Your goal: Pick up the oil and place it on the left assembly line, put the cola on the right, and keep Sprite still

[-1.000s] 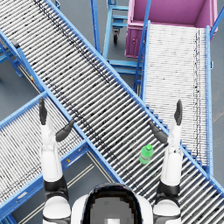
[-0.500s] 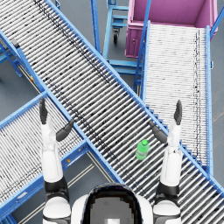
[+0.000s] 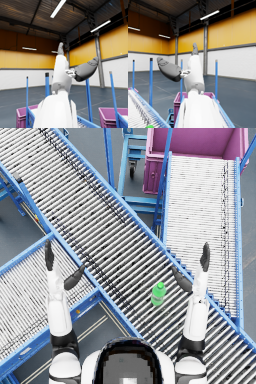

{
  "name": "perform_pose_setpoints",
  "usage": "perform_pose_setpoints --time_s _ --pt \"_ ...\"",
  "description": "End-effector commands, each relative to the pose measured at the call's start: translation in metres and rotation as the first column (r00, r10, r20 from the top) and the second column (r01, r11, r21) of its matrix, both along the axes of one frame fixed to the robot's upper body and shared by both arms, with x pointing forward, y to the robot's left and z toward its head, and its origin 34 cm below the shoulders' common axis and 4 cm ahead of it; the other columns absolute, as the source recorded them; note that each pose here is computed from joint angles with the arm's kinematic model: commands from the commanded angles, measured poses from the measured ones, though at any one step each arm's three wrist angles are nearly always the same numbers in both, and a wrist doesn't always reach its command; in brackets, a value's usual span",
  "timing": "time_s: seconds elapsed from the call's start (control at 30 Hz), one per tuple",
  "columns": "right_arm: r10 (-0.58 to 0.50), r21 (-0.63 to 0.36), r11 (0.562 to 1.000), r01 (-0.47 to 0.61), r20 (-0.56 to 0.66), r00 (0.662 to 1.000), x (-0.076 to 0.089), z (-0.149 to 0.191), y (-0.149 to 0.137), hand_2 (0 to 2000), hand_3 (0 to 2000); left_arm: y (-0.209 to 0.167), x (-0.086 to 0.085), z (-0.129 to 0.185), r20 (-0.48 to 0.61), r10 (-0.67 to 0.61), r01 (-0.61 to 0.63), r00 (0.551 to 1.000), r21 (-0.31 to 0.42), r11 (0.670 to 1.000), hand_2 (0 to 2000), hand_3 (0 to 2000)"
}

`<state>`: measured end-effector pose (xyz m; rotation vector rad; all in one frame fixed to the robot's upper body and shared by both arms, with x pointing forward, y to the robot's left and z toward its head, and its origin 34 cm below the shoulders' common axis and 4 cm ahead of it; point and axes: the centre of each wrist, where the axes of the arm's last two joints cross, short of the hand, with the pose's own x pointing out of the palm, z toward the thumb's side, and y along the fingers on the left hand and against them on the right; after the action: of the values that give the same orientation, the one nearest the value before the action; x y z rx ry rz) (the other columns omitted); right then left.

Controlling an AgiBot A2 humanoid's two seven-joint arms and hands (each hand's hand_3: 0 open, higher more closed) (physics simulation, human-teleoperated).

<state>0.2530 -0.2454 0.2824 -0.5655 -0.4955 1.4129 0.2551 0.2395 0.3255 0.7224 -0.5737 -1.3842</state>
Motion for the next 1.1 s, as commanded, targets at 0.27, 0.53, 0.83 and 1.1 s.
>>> perform_pose_setpoints --time_s 0.27,0.53,0.83,1.1 --pt "0.002 0.008 1.000 -0.001 -0.026 1.000 0.001 -0.007 0.001 0 0 0.000 0.001 -0.006 -0.021 0.001 -0.001 1.000 -0.007 1.000 0 0" --pt "0.004 0.012 1.000 -0.004 -0.040 0.999 0.001 -0.011 0.001 0 0 0.001 0.000 -0.008 -0.028 0.003 -0.004 1.000 -0.013 1.000 0 0" --pt "-0.003 0.008 1.000 0.003 0.007 1.000 -0.001 0.001 0.000 0 0 0.001 -0.001 0.004 0.018 0.003 -0.003 1.000 -0.006 1.000 0 0" --pt "-0.004 0.012 1.000 0.003 0.005 1.000 -0.002 0.000 0.000 0 0 0.000 -0.002 0.001 0.011 0.002 -0.001 1.000 -0.010 1.000 0 0"
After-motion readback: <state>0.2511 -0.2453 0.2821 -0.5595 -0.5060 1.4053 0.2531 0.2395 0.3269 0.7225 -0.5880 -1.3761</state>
